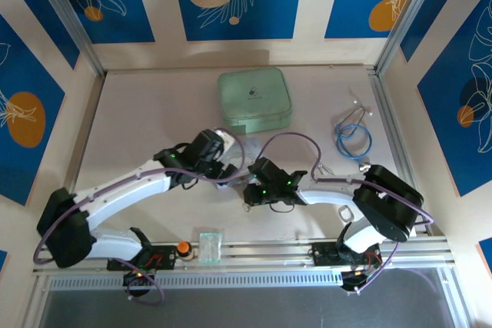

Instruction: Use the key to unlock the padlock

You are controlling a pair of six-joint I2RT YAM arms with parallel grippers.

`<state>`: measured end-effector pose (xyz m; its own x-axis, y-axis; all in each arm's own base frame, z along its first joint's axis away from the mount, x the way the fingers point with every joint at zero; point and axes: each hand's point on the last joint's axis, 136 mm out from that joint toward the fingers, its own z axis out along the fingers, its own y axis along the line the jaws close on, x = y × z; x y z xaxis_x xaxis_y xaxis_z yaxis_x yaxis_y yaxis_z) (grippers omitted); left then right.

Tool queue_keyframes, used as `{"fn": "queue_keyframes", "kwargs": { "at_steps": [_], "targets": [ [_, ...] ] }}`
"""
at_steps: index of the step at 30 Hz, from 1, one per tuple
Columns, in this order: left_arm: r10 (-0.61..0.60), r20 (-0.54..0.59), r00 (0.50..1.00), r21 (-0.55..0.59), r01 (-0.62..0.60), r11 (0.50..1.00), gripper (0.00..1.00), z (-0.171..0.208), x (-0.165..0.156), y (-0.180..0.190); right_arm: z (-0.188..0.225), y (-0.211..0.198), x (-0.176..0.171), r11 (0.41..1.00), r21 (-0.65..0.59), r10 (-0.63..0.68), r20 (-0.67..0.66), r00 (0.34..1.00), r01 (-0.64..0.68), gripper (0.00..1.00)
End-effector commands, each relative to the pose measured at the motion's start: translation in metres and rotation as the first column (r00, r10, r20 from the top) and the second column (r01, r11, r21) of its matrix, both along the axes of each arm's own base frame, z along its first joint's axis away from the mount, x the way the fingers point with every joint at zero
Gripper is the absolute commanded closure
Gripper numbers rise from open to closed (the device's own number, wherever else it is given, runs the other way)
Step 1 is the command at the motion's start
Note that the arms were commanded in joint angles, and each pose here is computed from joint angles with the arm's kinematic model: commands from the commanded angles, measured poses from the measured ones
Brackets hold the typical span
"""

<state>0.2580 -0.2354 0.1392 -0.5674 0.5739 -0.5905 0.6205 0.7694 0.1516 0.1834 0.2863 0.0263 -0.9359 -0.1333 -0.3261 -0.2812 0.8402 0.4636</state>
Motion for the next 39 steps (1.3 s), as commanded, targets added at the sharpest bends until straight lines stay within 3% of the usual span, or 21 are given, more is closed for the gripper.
{"fn": "queue_keyframes", "kwargs": {
  "at_steps": [1,5,12,17,24,39],
  "targets": [
    [-0.159,-0.018,0.987,0.206,0.16,0.965,0.01,-0.017,-0.008,-0.003,-0.007,-0.015,-0.006,0.998,0.03,-0.057,-0.073,0.996,0.06,0.83],
    [-0.182,-0.054,0.982,0.252,0.189,0.949,0.02,-0.032,-0.011,-0.008,-0.012,-0.016,-0.004,0.992,0.076,-0.09,-0.086,0.992,0.097,0.84],
    [-0.223,-0.067,0.973,0.377,0.231,0.897,0.16,-0.056,-0.018,-0.011,-0.012,-0.011,0.01,0.967,0.159,-0.191,-0.063,0.98,0.199,0.84],
    [-0.238,-0.103,0.966,0.447,0.258,0.857,0.31,-0.081,-0.024,-0.01,-0.016,-0.02,0.019,0.93,0.195,-0.307,-0.058,0.95,0.312,0.85],
    [-0.258,-0.11,0.96,0.462,0.279,0.842,0.48,-0.093,-0.032,-0.022,-0.014,-0.029,0.029,0.891,0.234,-0.395,-0.028,0.918,0.39,0.89],
    [-0.297,-0.138,0.945,0.518,0.325,0.792,0.52,-0.111,-0.044,-0.027,-0.018,-0.03,0.051,0.752,0.385,-0.547,-0.089,0.832,0.535,0.93]
  ]
}}
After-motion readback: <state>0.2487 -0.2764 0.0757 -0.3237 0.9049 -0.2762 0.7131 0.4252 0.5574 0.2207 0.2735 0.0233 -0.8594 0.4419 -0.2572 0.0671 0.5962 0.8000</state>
